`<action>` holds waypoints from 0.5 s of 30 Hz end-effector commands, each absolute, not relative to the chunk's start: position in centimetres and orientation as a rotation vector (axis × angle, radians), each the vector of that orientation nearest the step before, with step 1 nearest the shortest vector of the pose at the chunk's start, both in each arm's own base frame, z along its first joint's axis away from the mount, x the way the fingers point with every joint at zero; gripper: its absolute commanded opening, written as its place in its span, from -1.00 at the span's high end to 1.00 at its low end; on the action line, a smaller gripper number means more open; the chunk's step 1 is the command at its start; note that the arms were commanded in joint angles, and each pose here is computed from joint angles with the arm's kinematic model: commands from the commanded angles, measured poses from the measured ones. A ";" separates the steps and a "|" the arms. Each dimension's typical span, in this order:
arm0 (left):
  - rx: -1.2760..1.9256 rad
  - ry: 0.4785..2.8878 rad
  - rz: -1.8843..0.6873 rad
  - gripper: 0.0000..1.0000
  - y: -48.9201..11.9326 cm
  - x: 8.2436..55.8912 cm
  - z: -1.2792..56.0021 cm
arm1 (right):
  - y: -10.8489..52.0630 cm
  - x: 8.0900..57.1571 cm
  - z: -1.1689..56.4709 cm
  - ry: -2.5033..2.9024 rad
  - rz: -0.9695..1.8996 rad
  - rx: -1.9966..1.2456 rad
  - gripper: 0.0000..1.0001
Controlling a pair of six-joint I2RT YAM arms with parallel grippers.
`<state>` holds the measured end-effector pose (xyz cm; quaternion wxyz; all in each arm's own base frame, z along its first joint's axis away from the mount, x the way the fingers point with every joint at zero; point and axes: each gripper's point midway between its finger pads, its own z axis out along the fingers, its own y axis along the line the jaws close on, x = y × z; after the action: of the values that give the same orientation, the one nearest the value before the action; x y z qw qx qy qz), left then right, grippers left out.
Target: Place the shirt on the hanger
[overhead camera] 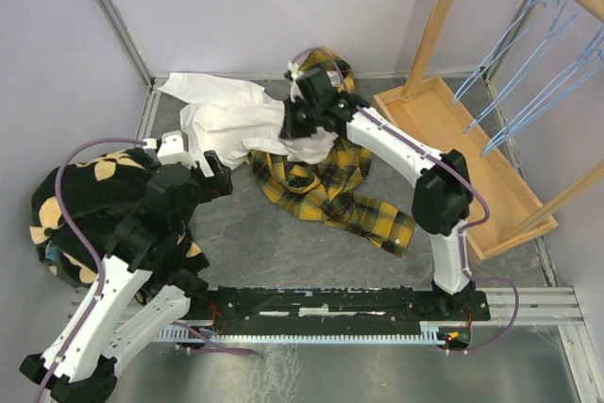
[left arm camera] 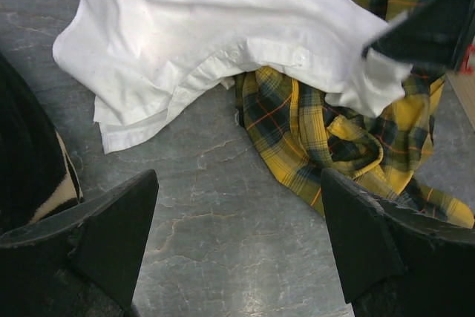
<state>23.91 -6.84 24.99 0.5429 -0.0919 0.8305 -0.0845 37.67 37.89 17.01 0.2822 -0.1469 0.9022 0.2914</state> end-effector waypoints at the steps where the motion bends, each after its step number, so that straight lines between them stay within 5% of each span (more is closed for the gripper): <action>1: -0.295 1.906 -0.203 -0.91 -5.8 23.6 27.4 | 43.7 40.7 29.4 2.122 1.047 -0.373 1.00; 8: -0.303 1.899 -0.191 -0.90 -5.3 23.1 27.8 | 50.0 39.7 41.6 1.758 1.430 -0.366 1.00; 15: -0.327 1.881 -0.175 -0.89 -4.7 22.8 28.0 | 54.9 31.3 47.0 1.509 1.683 -0.555 1.00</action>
<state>22.82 -5.21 25.79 0.5506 -0.1108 0.8249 -0.0647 37.93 51.79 41.36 0.4035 -0.1586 0.6893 0.5805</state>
